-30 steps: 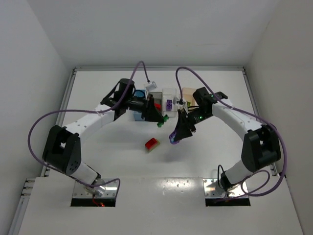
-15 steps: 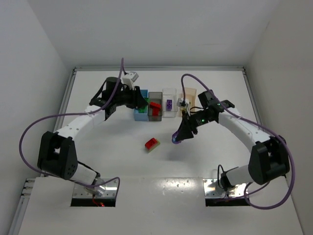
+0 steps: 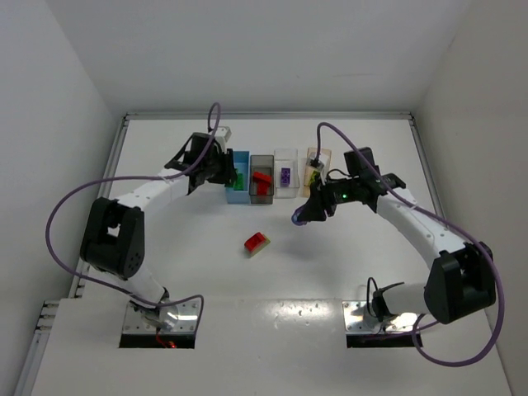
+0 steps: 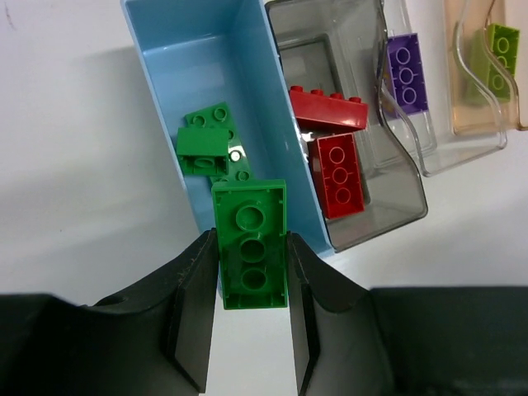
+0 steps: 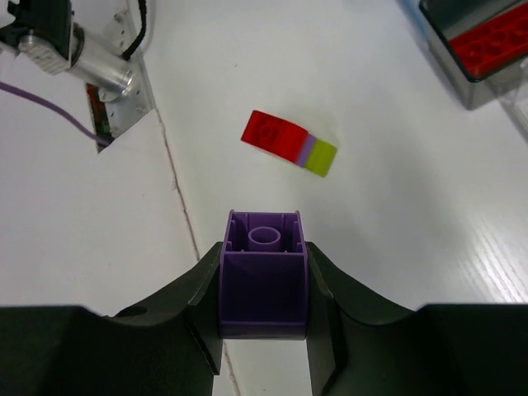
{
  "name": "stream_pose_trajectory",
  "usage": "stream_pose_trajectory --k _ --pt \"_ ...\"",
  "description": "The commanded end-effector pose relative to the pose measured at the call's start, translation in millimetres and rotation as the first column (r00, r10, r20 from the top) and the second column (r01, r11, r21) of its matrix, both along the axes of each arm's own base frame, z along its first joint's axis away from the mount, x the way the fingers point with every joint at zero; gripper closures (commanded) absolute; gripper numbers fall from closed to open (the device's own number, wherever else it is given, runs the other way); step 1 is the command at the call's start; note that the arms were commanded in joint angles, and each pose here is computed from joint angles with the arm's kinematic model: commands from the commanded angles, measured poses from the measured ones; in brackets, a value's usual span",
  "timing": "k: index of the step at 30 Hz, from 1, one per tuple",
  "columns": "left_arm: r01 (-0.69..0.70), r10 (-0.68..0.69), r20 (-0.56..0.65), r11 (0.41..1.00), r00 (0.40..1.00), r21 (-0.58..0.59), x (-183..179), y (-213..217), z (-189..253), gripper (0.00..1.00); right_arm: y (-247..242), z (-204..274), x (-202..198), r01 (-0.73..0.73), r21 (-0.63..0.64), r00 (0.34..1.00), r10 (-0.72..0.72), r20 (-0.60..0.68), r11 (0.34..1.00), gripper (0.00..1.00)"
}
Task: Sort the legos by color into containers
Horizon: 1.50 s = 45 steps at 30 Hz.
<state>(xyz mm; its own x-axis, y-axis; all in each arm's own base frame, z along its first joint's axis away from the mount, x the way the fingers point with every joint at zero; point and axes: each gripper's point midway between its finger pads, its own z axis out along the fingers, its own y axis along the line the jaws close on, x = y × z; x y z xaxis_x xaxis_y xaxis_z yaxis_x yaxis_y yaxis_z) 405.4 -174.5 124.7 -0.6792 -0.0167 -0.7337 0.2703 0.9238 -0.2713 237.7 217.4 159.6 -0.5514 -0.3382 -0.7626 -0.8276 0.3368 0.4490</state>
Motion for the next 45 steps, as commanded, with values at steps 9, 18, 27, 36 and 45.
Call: stream_pose_trajectory --k 9,18,27,36,45 --pt "0.008 -0.007 0.043 1.0 0.999 -0.009 27.7 -10.9 12.0 0.68 -1.2 10.6 19.6 0.059 0.009 0.998 -0.059 0.034 0.998 0.92" --pt "0.01 -0.008 0.054 1.0 0.999 -0.026 31.6 -14.4 22.4 0.28 -4.7 10.6 53.3 0.187 -0.024 0.98 -0.184 0.081 0.982 0.91" --pt "0.101 -0.082 0.33 0.994 0.94 -0.042 2.3 -8.1 141.0 0.21 -6.4 14.0 163.2 0.46 -0.083 0.88 -0.441 0.176 0.884 0.91" --pt "0.14 -0.148 0.33 0.989 0.932 0.047 -22.6 12.0 137.9 0.12 -1.3 -28.9 225.8 0.546 -0.229 0.837 -0.514 0.189 0.806 0.87" --pt "0.145 -0.156 0.305 0.988 0.94 0.06 -32.9 15.6 121.8 0.1 13.7 -63.0 244.4 0.543 -0.314 0.839 -0.506 0.197 0.778 0.63"
